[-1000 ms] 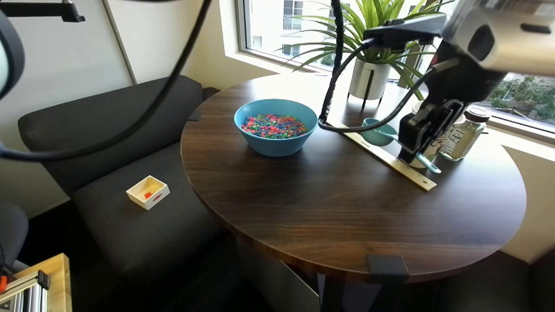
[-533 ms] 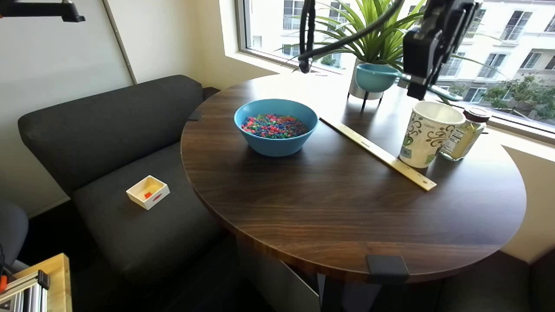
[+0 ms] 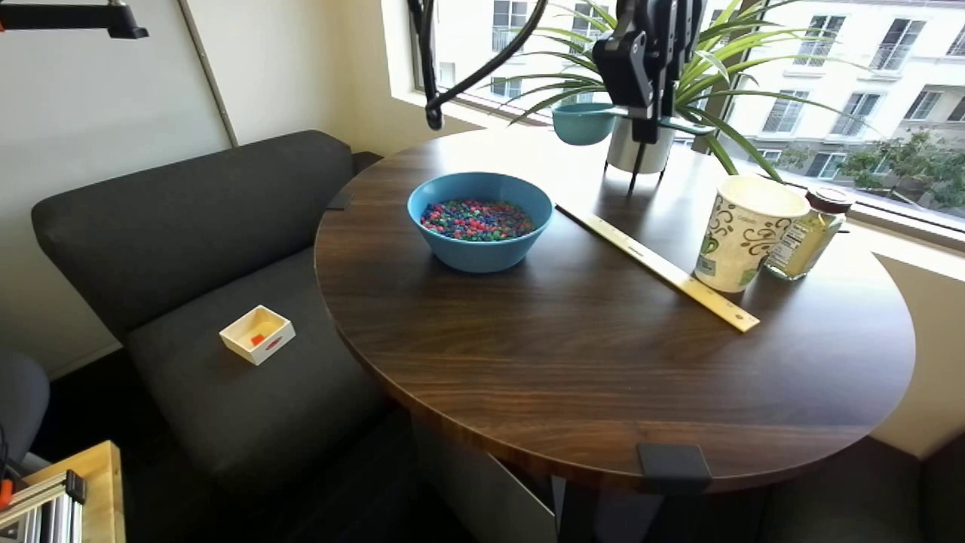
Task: Put the scooper in the bowl
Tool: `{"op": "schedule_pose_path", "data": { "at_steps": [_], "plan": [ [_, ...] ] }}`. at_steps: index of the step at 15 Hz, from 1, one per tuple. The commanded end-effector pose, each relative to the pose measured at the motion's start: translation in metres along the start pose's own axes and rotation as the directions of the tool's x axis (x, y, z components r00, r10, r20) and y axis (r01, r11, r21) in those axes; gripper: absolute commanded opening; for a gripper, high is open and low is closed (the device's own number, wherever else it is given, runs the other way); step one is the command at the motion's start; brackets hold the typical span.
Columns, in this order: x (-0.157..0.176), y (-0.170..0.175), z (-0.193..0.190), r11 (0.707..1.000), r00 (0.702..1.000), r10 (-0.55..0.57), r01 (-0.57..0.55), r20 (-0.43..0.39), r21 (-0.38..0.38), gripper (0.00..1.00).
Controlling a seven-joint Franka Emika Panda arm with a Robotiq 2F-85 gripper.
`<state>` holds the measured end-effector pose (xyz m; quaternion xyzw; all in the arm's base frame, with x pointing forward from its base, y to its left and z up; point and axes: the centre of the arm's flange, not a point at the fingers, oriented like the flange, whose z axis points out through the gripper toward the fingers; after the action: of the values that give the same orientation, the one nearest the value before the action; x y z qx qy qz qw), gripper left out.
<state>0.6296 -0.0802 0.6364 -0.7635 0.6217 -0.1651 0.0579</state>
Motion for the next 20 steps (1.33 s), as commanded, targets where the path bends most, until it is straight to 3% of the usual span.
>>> {"op": "schedule_pose_path", "data": {
  "at_steps": [1,4,5,6,7,8,14,20],
  "plan": [
    [-0.054,0.042,0.042,0.999,0.996,0.013,-0.01,-0.087,0.037,0.06],
    [-0.084,0.048,0.064,0.999,0.995,-0.027,0.03,-0.093,0.033,0.06],
    [-0.061,0.011,0.056,0.999,0.996,-0.031,0.033,-0.079,0.031,0.06],
    [-0.069,0.014,0.064,0.999,0.997,-0.038,0.04,-0.074,0.022,0.25],
    [-0.069,0.013,0.063,0.999,0.996,-0.039,0.041,-0.074,0.024,0.25],
    [-0.066,0.012,0.061,0.999,0.996,-0.036,0.038,-0.077,0.03,0.06],
    [-0.064,0.038,0.041,0.989,0.98,-0.139,0.145,-0.143,0.029,0.06],
    [-0.088,0.039,0.058,0.95,0.946,-0.313,0.309,-0.081,-0.049,0.06]
  ]
}}
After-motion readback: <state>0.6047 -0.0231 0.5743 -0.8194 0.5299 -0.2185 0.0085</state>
